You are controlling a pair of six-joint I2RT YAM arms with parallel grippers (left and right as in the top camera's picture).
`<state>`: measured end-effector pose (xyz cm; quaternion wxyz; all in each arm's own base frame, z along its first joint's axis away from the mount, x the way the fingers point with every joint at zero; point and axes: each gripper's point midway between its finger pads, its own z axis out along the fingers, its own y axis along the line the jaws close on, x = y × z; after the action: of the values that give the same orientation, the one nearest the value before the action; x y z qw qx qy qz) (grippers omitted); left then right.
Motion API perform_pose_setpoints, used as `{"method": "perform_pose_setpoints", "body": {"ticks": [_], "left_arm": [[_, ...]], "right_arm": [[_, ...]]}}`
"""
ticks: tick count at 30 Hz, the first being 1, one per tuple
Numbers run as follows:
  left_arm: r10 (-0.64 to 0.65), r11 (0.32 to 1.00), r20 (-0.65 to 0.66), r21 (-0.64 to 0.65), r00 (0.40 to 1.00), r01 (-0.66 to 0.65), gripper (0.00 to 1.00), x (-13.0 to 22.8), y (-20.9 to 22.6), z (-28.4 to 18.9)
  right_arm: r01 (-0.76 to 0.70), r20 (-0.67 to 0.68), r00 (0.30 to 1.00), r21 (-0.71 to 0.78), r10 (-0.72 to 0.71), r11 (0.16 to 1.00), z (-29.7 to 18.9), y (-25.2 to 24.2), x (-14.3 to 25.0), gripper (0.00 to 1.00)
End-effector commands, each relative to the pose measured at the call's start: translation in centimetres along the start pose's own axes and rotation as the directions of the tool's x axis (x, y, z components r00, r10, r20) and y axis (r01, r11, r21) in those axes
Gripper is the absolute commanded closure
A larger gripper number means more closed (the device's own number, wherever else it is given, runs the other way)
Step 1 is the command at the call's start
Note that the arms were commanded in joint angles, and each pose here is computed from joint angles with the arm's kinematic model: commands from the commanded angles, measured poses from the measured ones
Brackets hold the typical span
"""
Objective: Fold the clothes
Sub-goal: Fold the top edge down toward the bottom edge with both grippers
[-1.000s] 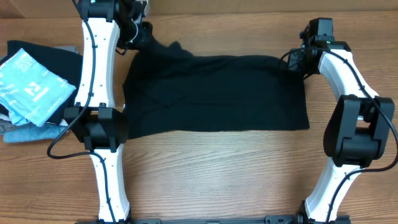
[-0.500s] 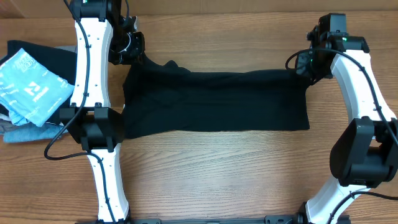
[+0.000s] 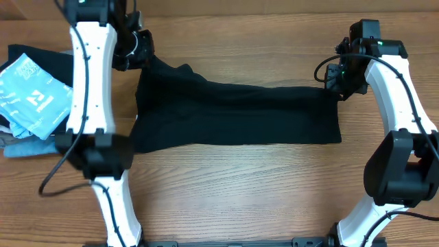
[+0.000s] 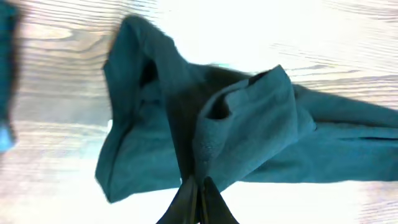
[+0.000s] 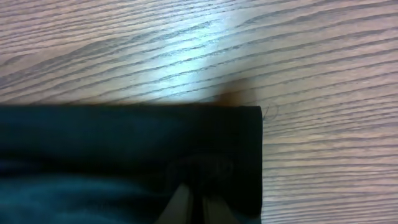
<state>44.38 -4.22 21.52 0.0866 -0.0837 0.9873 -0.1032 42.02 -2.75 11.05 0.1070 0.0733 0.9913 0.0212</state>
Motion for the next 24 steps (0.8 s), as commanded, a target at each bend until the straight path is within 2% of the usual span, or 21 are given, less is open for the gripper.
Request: {"method": "perform_pose_setpoints", "body": {"ticks": [1,5,9,13,17,21,24], "left_arm": [[-0.015,0.999,-0.031,-0.049,0.999,0.014,0.96,3.3,0.6,-1.8],[-0.062,0.988,-0.197,-0.151,0.978,0.032,0.96,6.5,3.4,2.2],[-0.103,0.979,-0.284,-0.200,0.953,0.046,0.96,8.4,5.6,5.8],[-0.151,0.971,-0.320,-0.225,0.935,0.080,0.96,9.5,7.8,8.1],[-0.231,0.951,-0.328,-0.277,0.916,0.140,0.96,10.0,11.4,8.2],[-0.298,0.944,-0.315,-0.239,0.901,0.229,0.96,9.7,13.0,7.9],[-0.304,0.944,-0.308,-0.225,0.901,0.242,0.96,9.5,13.2,7.9]], "right_arm": [[0.012,0.030,0.999,-0.018,-0.011,1.000,-1.3,0.5,-0.4,0.96],[0.010,0.002,1.000,-0.016,-0.010,1.000,-1.3,0.4,0.3,0.96],[0.007,-0.039,0.999,-0.014,-0.007,1.000,-1.2,0.3,1.3,0.96],[-0.008,-0.111,0.994,-0.007,0.007,1.000,-1.0,0.2,3.2,0.96],[-0.065,-0.166,0.983,0.053,0.073,0.996,-1.1,-1.3,4.6,0.96],[-0.120,-0.177,0.976,0.065,0.129,0.991,-1.0,-2.4,5.0,0.96],[-0.141,-0.208,0.966,0.067,0.152,0.988,-0.2,-2.9,6.0,0.96]]}}
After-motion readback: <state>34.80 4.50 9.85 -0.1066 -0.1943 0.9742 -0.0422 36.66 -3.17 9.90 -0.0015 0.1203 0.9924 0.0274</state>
